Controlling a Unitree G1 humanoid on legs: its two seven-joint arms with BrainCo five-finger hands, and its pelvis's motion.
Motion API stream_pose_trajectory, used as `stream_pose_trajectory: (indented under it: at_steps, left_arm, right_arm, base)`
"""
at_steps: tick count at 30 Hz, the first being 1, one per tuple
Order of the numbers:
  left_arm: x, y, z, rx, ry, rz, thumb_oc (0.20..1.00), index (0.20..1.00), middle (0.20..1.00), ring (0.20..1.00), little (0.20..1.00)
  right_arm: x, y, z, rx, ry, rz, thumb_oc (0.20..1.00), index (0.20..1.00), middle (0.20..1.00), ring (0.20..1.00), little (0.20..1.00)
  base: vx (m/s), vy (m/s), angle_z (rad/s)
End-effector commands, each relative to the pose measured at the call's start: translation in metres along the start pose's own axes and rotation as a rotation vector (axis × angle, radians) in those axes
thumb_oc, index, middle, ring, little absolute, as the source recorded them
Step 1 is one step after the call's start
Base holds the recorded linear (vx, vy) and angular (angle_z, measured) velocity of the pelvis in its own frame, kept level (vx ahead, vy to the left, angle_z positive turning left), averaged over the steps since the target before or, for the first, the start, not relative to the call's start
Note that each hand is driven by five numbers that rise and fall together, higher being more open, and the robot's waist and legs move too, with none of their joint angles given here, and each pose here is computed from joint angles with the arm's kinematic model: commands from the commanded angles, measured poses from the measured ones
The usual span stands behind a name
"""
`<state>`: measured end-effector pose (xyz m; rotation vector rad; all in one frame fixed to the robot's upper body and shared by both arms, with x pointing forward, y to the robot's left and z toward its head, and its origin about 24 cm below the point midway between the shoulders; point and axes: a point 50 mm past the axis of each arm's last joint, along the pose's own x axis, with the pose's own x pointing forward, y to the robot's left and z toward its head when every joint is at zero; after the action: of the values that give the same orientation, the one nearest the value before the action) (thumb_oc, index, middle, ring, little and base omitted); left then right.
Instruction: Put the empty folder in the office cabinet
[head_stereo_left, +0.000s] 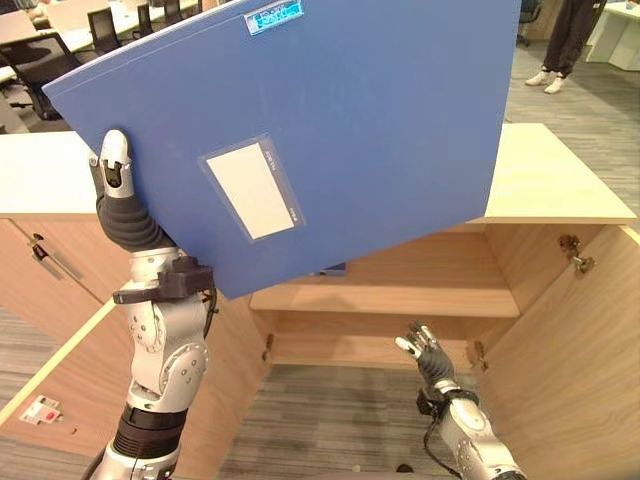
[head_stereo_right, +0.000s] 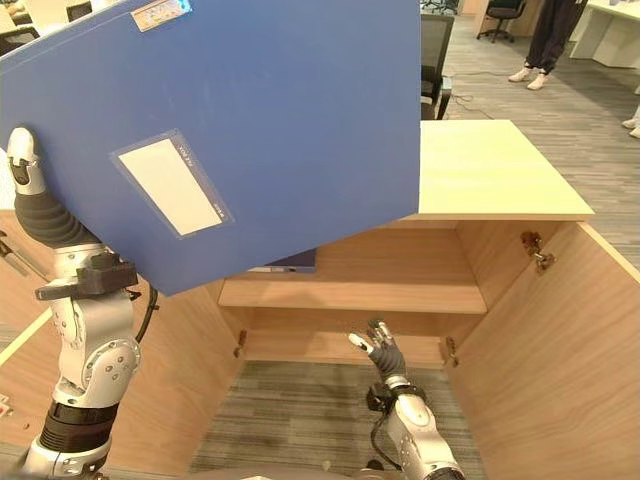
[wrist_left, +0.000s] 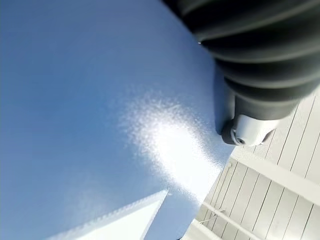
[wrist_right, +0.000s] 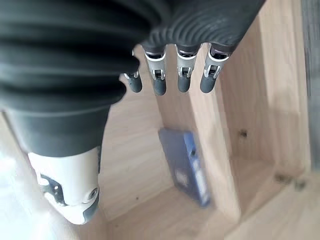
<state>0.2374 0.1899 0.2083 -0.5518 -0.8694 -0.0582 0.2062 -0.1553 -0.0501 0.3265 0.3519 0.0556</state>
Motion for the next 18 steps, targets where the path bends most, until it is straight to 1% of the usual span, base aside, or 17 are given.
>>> stream_pose_trajectory:
  at_steps: [1, 2, 4, 6, 9, 12, 17, 18]
  left_arm:
    - [0.014, -0.013, 0.012, -0.078, -0.095, -0.074, 0.2, 0.2, 0.2, 0.2, 0.2]
    - [0.013, -0.015, 0.008, -0.098, -0.079, -0.071, 0.2, 0.2, 0.2, 0.2, 0.2]
    - [0.013, -0.015, 0.005, -0.111, -0.067, -0.068, 0.2, 0.2, 0.2, 0.2, 0.2]
    - [0.012, -0.016, -0.004, -0.158, -0.045, -0.048, 0.2, 0.2, 0.2, 0.2, 0.2]
    - [0.012, -0.016, -0.009, -0.167, -0.027, -0.035, 0.2, 0.2, 0.2, 0.2, 0.2]
    - [0.007, -0.009, -0.017, -0.157, 0.014, -0.001, 0.2, 0.2, 0.2, 0.2, 0.2]
    - [-0.002, 0.001, -0.027, -0.127, 0.069, 0.05, 0.2, 0.2, 0.2, 0.2, 0.2]
    - [-0.002, 0.001, -0.027, -0.126, 0.068, 0.05, 0.2, 0.2, 0.2, 0.2, 0.2]
  right_arm:
    - [0.01, 0.035, 0.035, 0.243, -0.165, 0.201, 1.0, 1.0, 1.0, 1.0, 1.0]
    - [0.007, 0.042, 0.037, 0.301, -0.172, 0.262, 1.0, 1.0, 1.0, 1.0, 1.0]
    - [0.003, 0.051, 0.041, 0.356, -0.181, 0.329, 1.0, 1.0, 1.0, 1.0, 1.0]
    - [-0.004, 0.067, 0.052, 0.434, -0.204, 0.461, 1.0, 1.0, 1.0, 1.0, 1.0]
    - [-0.008, 0.081, 0.065, 0.462, -0.231, 0.563, 1.0, 1.0, 1.0, 1.0, 1.0]
    - [-0.014, 0.095, 0.082, 0.5, -0.282, 0.678, 1.0, 1.0, 1.0, 1.0, 1.0]
    - [-0.023, 0.119, 0.116, 0.556, -0.398, 0.822, 1.0, 1.0, 1.0, 1.0, 1.0]
    - [-0.023, 0.119, 0.116, 0.556, -0.398, 0.822, 1.0, 1.0, 1.0, 1.0, 1.0]
  base:
    - [0.0, 0.0, 0.0]
    - [0.0, 0.0, 0.0]
    - [0.0, 0.0, 0.0]
    - [0.0, 0.0, 0.0]
    - [0.0, 0.0, 0.0]
    - [0.0, -0.002, -0.06]
    - [0.01, 0.0, -0.07]
    - [0.0, 0.0, 0.0]
